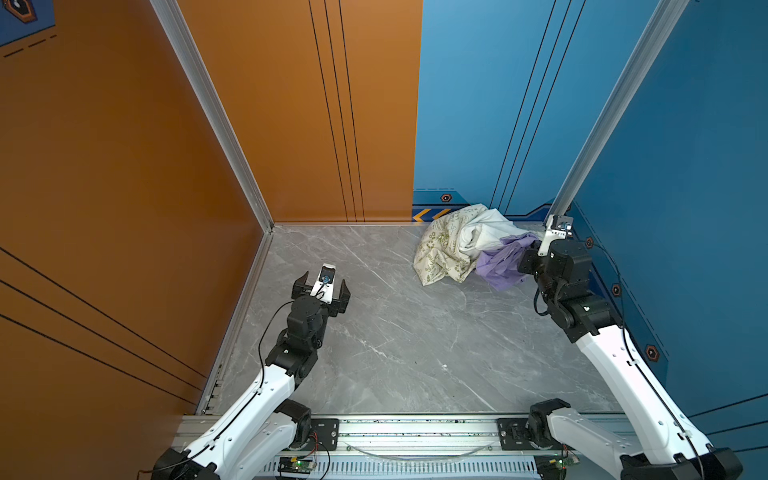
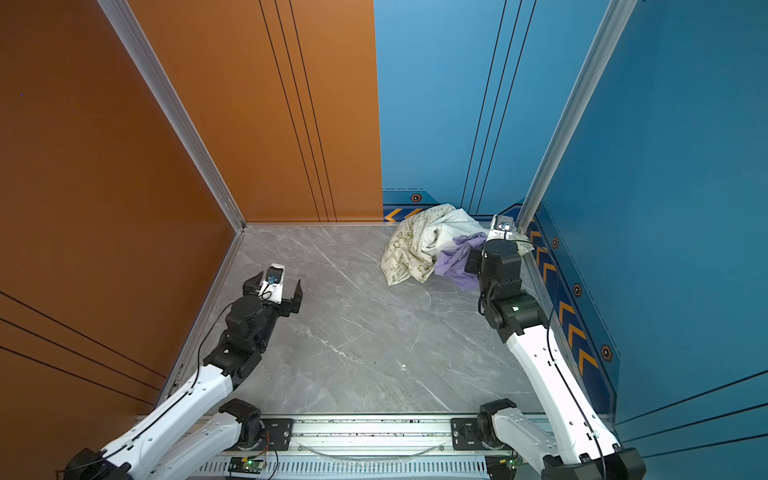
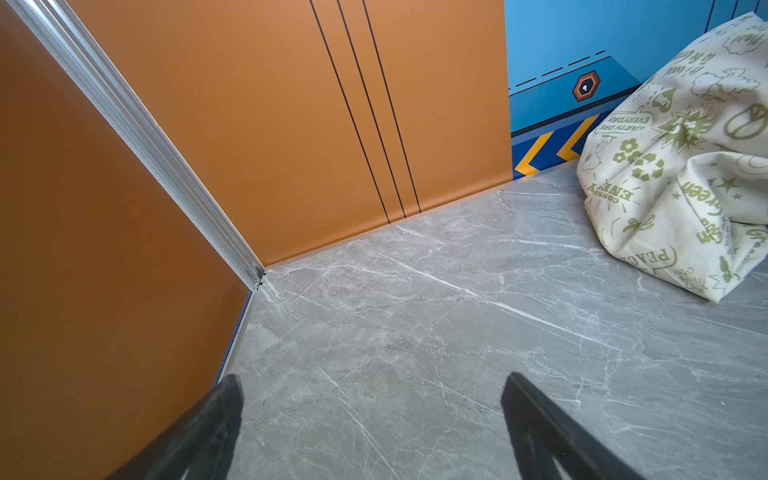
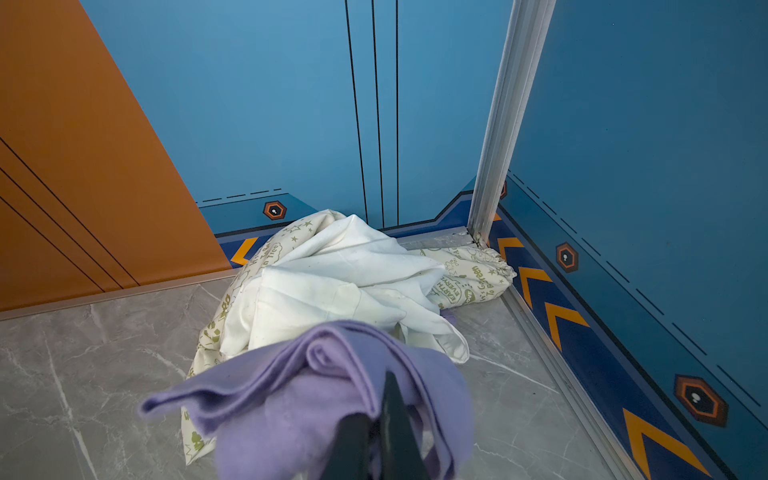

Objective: Pick out a specific cloth from the pile
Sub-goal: 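Lift the lavender T-shirt with the right gripper, pulling it from the pile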

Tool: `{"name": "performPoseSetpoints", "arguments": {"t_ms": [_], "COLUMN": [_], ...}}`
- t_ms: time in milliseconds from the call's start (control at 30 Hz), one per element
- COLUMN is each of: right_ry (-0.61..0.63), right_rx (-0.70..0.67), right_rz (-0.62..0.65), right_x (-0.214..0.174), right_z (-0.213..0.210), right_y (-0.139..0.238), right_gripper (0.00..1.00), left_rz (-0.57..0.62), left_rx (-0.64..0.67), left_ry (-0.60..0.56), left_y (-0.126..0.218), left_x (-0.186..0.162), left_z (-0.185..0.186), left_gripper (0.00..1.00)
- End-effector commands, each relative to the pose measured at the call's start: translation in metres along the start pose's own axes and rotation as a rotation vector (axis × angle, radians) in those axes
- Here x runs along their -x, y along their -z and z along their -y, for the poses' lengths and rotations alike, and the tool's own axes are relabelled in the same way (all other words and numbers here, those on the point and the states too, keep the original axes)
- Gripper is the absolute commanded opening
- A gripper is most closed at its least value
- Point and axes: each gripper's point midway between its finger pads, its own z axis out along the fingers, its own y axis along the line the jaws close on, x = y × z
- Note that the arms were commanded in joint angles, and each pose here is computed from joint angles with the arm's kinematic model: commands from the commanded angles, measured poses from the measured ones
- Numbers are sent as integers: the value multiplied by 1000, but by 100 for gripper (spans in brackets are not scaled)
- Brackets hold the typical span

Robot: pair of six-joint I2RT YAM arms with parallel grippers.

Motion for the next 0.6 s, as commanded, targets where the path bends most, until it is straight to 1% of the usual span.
{"name": "performPoseSetpoints", "arguments": {"t_ms": [0, 433, 567], "right_ry": [-85, -154, -176], "right_rx": [-32, 4, 48], "right_rz": [186, 351, 378], "right_x": [59, 120, 135], "right_z": [13, 18, 13], "right_y": [23, 62, 71], "right_gripper": [0, 0, 0], "left_rz": [-5, -4, -2], "left_rx": [3, 1, -1], "left_ry": [-15, -15, -16], "left_y": [3, 3, 3], "left_x": [-4, -4, -3], "left_z": [1, 2, 2], "left_gripper": [98, 98, 98]}}
